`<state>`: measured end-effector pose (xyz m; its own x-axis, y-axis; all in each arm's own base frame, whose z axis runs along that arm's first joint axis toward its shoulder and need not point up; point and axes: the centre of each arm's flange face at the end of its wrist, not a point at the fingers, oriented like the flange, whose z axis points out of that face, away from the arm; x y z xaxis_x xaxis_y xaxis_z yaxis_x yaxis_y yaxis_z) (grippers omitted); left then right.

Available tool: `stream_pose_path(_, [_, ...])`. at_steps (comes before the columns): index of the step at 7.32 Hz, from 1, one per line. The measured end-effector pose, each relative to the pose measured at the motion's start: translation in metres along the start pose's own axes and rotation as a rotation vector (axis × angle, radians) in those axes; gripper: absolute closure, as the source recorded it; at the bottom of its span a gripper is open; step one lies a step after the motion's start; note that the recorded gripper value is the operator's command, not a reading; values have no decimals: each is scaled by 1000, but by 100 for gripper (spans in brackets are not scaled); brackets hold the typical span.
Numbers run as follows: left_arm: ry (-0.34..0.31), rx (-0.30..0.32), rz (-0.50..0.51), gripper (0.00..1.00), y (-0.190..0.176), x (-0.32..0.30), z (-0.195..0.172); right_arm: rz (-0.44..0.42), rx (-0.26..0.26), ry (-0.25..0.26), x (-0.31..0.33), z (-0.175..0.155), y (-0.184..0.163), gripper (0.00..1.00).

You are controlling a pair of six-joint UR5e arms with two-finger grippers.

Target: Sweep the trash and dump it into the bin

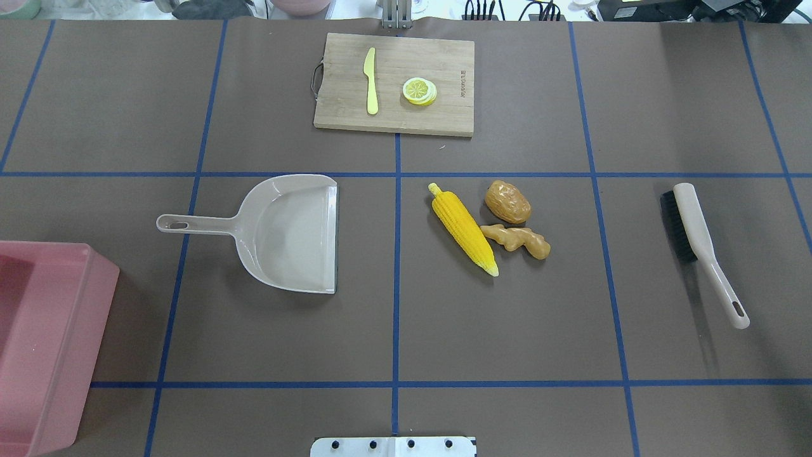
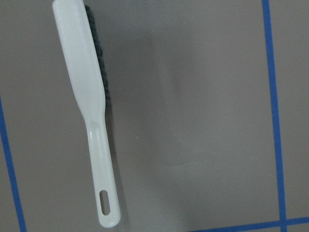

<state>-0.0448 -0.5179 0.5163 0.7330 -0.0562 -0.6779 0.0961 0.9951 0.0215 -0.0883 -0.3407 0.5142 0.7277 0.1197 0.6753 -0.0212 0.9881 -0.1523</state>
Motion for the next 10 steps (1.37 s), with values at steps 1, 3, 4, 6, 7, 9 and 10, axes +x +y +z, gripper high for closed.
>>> stream_pose_path(1, [5,-5,50,1,-11,33,-13,-25,-17,54,-20,18,7,0])
stream_pose_path(3, [29,-27,301,1,-27,136,-5,-48,-32,102,-38,42,7,0])
stream_pose_path(4, [46,-26,422,1,-29,179,-4,-53,-30,103,-47,50,-3,0])
stream_pose_path(6, [73,-35,609,1,-22,257,8,-60,-25,97,-66,65,-32,0])
stream_pose_path(7, [61,-31,726,1,-15,289,14,-59,-27,97,-72,73,-46,1])
stream_pose_path(9, [39,-13,958,1,4,327,19,-48,-46,106,-71,89,-57,2])
stream_pose_path(10, [44,-18,1094,1,12,339,25,-46,-62,113,-70,97,-58,2])
